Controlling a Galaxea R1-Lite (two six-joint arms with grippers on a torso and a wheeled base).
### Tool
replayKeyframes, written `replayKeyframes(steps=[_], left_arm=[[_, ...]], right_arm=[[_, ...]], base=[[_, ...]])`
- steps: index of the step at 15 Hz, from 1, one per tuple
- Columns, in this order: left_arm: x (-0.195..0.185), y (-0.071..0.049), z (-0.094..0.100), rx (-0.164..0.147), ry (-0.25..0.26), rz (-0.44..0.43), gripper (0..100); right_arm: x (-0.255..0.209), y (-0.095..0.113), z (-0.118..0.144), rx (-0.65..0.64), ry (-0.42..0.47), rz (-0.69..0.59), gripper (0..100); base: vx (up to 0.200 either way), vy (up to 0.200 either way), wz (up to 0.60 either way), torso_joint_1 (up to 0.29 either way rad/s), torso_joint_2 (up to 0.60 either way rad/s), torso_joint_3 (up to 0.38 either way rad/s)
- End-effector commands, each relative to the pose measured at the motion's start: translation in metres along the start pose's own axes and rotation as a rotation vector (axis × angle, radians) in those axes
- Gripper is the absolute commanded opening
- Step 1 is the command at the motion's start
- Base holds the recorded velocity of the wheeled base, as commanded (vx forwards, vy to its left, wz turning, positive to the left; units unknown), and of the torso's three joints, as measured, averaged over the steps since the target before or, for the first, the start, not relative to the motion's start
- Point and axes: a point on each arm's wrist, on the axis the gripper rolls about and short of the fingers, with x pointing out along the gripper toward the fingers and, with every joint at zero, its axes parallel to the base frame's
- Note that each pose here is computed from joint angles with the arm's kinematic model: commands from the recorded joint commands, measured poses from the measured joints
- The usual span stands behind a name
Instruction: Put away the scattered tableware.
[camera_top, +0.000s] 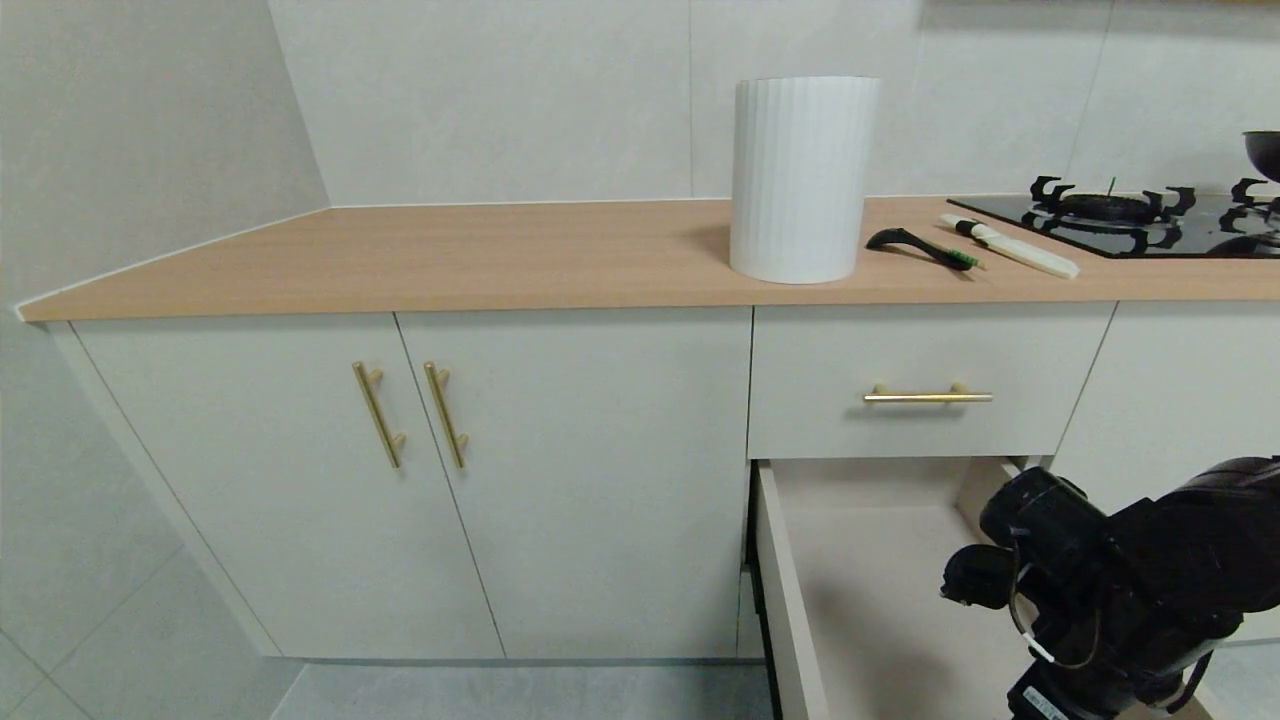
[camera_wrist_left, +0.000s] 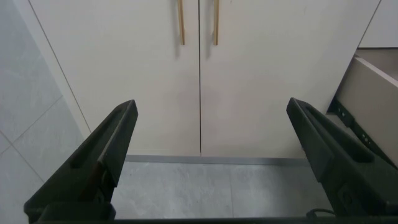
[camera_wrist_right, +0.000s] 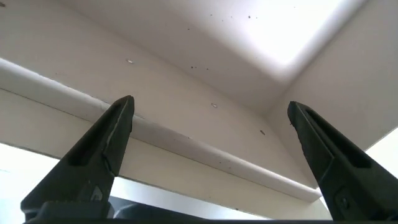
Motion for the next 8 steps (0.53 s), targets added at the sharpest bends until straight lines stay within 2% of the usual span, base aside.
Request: replayKeyframes(steps=[1, 3, 4, 6, 8], left_arm=[[0.0, 0.0, 0.0, 0.0, 0.0, 0.001, 100], [0.0, 0.0, 0.0, 0.0, 0.0, 0.001, 100], [0.0, 0.0, 0.0, 0.0, 0.0, 0.001, 100], [0.0, 0.0, 0.0, 0.0, 0.0, 0.001, 100], [0.0, 0.0, 0.0, 0.0, 0.0, 0.001, 100]], right_arm=[[-0.003, 0.001, 0.004, 0.002, -0.019, -0.003, 100], [-0.01, -0.002, 0.011, 0.048, -0.066, -0.009, 100], [-0.017, -0.005, 0.02, 0.113, -0.109, -0.007, 100], [-0.034, -0.011, 0.042, 0.321, -0.214, 0.005, 100], [-0.041, -0.018, 0.049, 0.408, -0.256, 0.008, 100]], base=[[0.0, 0.0, 0.0, 0.0, 0.0, 0.0], [0.0, 0.0, 0.0, 0.0, 0.0, 0.0], [0.0, 0.0, 0.0, 0.0, 0.0, 0.0], [0.0, 0.0, 0.0, 0.0, 0.0, 0.0], [0.0, 0.0, 0.0, 0.0, 0.0, 0.0]])
